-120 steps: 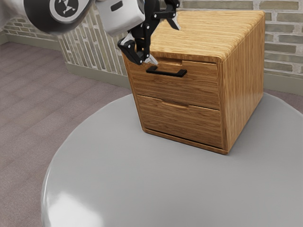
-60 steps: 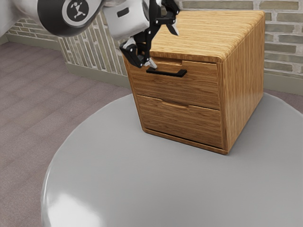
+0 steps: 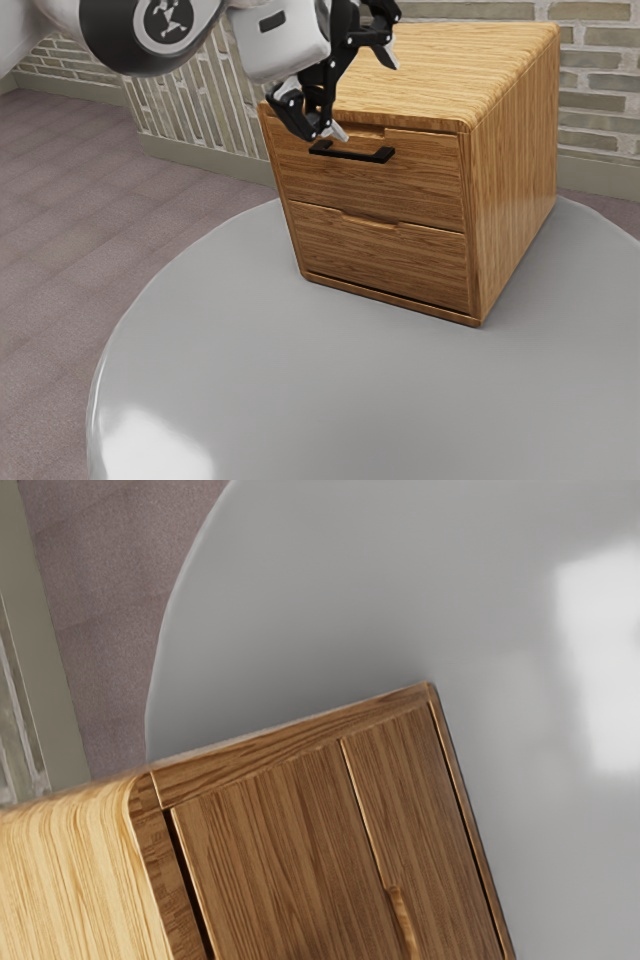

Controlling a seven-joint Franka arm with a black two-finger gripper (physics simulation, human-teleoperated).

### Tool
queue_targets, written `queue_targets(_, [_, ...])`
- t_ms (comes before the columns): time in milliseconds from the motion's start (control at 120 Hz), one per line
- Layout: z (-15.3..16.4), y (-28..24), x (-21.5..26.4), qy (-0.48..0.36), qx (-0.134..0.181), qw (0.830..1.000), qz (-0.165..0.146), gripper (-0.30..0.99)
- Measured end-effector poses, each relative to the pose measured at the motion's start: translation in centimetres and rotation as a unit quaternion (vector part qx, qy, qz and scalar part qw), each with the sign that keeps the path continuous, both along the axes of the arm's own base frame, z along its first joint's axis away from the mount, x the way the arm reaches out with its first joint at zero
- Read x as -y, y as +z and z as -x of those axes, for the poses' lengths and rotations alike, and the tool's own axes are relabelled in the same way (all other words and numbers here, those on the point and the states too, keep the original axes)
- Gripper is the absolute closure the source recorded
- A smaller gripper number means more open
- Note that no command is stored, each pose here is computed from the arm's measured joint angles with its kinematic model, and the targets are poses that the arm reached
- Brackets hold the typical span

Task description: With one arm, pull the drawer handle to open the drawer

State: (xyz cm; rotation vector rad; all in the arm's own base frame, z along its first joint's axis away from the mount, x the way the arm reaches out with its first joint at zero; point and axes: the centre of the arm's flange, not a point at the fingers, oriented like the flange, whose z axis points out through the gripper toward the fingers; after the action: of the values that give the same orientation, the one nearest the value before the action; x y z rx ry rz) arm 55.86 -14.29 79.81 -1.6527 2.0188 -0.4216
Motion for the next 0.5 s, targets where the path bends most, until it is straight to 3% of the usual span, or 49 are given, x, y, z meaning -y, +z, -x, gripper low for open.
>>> queue_targets(267, [-0.5, 1.8, 0.0, -0.006, 0.022, 1.0, 0.017, 0.02])
queue_targets(500, [-2.5, 1.1, -1.1, -0.001, 0.02, 0.999, 0.027, 0.02])
